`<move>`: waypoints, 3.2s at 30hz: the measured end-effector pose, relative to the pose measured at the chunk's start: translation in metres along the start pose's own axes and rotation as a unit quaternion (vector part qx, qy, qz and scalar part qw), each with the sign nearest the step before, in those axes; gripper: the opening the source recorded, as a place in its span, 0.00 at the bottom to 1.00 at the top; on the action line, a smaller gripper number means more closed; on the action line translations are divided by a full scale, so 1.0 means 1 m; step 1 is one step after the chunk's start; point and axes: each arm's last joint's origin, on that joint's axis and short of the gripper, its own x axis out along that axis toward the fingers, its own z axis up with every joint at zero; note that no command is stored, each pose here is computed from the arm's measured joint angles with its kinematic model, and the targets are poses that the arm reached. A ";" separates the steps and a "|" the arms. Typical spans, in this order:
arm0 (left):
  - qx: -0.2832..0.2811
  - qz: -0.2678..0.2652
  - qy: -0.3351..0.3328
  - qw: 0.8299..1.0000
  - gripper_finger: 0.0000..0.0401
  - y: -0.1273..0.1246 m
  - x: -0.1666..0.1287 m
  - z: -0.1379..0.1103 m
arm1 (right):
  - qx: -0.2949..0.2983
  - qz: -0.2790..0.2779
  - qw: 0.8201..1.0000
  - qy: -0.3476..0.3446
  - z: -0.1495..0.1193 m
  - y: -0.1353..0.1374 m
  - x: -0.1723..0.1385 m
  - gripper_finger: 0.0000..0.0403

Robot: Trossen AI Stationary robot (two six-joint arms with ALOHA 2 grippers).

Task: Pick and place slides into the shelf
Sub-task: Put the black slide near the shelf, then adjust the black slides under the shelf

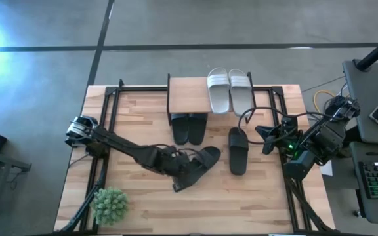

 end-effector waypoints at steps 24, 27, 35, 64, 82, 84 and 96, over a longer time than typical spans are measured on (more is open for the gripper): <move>0.148 0.026 0.020 0.989 0.04 0.015 0.087 0.006 | -0.054 -0.039 0.995 0.081 -0.026 0.012 0.008 0.13; 0.132 0.035 0.024 0.990 0.04 0.028 0.096 0.012 | -0.063 -0.052 0.992 0.095 -0.038 0.019 0.012 0.13; 0.100 0.045 -0.026 0.994 0.04 0.054 0.103 0.036 | -0.089 -0.085 0.978 0.167 -0.070 0.034 0.023 0.13; 0.153 -0.095 -0.038 0.983 0.04 -0.016 0.094 0.002 | -0.020 -0.139 0.940 0.310 -0.128 0.041 0.016 0.13; 0.119 -0.078 -0.065 0.988 0.04 0.007 0.090 0.024 | 0.056 -0.133 0.918 0.369 -0.144 0.048 0.015 0.13; 0.106 -0.072 -0.037 0.991 0.04 0.006 0.080 0.019 | 0.071 -0.124 0.910 0.390 -0.151 0.051 0.017 0.13; 0.082 -0.045 -0.094 0.991 0.04 -0.009 -0.013 -0.002 | 0.071 -0.217 0.900 0.372 -0.210 0.032 0.052 0.13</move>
